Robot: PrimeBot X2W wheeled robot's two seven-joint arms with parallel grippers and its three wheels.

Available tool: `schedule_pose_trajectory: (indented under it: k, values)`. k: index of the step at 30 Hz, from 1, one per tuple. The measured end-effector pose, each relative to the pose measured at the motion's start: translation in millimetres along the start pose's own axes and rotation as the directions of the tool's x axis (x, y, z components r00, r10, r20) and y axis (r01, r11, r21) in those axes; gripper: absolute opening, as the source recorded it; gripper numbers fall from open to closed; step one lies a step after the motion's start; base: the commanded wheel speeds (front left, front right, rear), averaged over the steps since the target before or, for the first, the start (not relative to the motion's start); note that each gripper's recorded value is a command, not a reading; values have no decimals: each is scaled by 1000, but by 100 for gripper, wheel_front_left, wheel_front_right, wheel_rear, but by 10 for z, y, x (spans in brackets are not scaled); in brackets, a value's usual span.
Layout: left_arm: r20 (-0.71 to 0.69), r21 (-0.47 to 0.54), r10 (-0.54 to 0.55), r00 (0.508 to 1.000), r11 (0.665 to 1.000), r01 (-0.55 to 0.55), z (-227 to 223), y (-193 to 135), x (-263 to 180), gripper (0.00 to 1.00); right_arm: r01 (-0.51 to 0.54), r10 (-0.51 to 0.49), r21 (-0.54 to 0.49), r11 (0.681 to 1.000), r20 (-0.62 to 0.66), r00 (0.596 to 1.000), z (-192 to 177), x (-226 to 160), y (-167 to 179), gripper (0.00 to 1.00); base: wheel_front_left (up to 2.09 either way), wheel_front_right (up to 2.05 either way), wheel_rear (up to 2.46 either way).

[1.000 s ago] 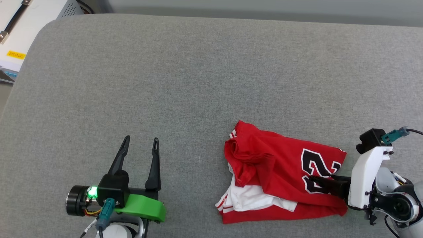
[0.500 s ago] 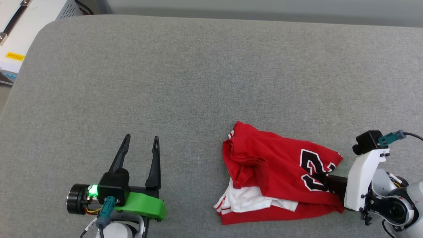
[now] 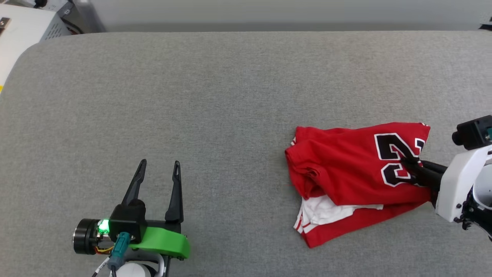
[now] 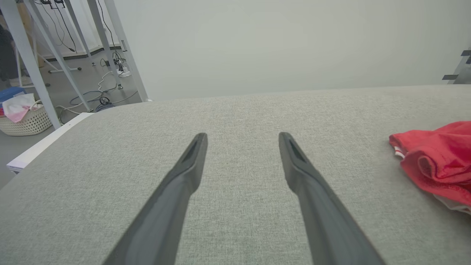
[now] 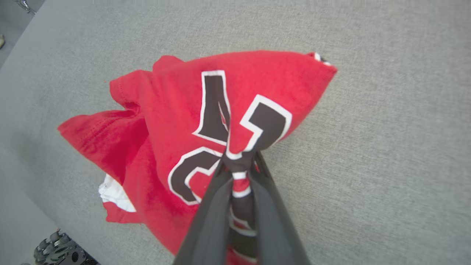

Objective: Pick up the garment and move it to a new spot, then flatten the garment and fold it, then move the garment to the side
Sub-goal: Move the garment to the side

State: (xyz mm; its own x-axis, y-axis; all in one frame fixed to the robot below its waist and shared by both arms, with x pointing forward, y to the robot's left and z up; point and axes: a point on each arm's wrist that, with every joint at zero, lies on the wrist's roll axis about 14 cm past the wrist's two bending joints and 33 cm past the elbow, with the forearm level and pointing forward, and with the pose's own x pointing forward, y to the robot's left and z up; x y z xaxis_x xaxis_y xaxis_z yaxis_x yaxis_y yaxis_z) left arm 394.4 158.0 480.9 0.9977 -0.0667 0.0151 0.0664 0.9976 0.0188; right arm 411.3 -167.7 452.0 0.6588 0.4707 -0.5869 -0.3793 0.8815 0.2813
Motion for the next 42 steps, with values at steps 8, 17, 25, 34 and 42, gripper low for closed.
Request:
schedule_pose_trajectory:
  k: [8, 17, 25, 34, 42]
  values:
    - [15, -17, -81, 997, 997, 82, -2, -262, 187, 100, 129, -128, -15, 991, 79, 989, 131, -369, -348, 0, 0, 0, 0]
    - [24, -18, -197, 980, 980, 198, -66, -586, 443, 100, 305, -303, 9, 952, 149, 941, 229, -729, -884, 0, 0, 0, 0]
    - [3, -19, -236, 972, 972, 236, -263, -657, 646, 100, 493, -487, -54, 868, 94, 868, 238, -850, -1604, 0, 0, 0, 0]
    - [-29, -35, -233, 972, 972, 232, -547, -626, 843, 100, 709, -704, -93, 699, 82, 705, 371, -1012, -2552, 0, 0, 0, 0]
    - [-54, -32, -213, 975, 977, 212, -714, -533, 912, 100, 772, -770, -95, 628, 64, 635, 343, -914, -2924, 0, 0, 0, 0]
